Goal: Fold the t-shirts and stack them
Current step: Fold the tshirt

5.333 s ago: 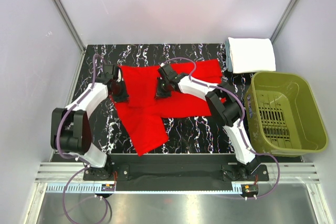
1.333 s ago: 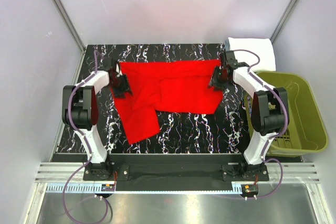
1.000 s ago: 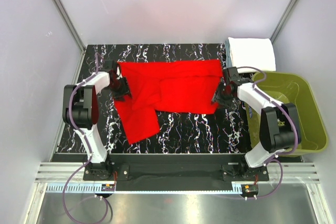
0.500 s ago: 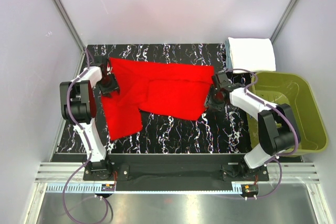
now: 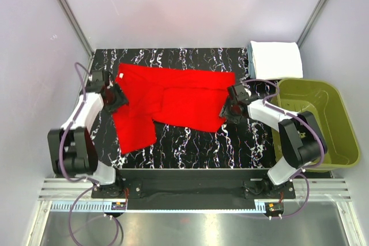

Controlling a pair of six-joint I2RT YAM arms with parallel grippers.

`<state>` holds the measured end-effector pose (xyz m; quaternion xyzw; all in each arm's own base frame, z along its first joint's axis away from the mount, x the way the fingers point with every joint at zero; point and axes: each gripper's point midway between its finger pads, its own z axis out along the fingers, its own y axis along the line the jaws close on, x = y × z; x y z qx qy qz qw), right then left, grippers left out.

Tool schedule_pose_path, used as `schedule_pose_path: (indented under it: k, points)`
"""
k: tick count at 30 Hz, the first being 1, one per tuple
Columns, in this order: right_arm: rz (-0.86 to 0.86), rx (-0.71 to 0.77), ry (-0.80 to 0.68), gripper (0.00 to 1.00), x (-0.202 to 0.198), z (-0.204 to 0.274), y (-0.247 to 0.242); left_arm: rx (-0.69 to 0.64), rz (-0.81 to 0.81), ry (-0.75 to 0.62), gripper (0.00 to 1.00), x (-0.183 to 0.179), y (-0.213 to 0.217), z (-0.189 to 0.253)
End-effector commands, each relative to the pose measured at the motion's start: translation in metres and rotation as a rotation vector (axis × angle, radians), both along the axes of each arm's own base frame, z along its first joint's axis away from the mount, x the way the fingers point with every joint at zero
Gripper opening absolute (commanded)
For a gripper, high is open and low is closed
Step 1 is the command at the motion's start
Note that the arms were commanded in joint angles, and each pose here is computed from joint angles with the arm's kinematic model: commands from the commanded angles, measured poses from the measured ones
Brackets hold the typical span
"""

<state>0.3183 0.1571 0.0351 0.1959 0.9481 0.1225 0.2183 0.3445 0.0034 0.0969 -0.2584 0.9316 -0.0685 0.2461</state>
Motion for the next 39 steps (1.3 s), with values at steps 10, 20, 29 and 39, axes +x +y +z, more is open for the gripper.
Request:
schedule_pose_path:
  k: [10, 20, 29, 39]
  points:
    - [-0.009, 0.016, -0.047, 0.42, 0.003, -0.006, 0.010, 0.072, 0.450, 0.169, 0.63, -0.082, 0.039, -0.039]
    - [0.023, 0.049, -0.067, 0.41, 0.006, 0.000, 0.019, -0.033, 0.673, 0.152, 0.54, -0.136, 0.024, -0.050]
    - [0.039, 0.067, -0.074, 0.40, 0.008, -0.001, 0.023, -0.058, 0.693, 0.227, 0.50, -0.161, 0.014, -0.082]
    - [0.039, 0.072, -0.073, 0.40, 0.009, -0.003, 0.025, -0.089, 0.689, 0.231, 0.46, -0.165, 0.004, -0.099]
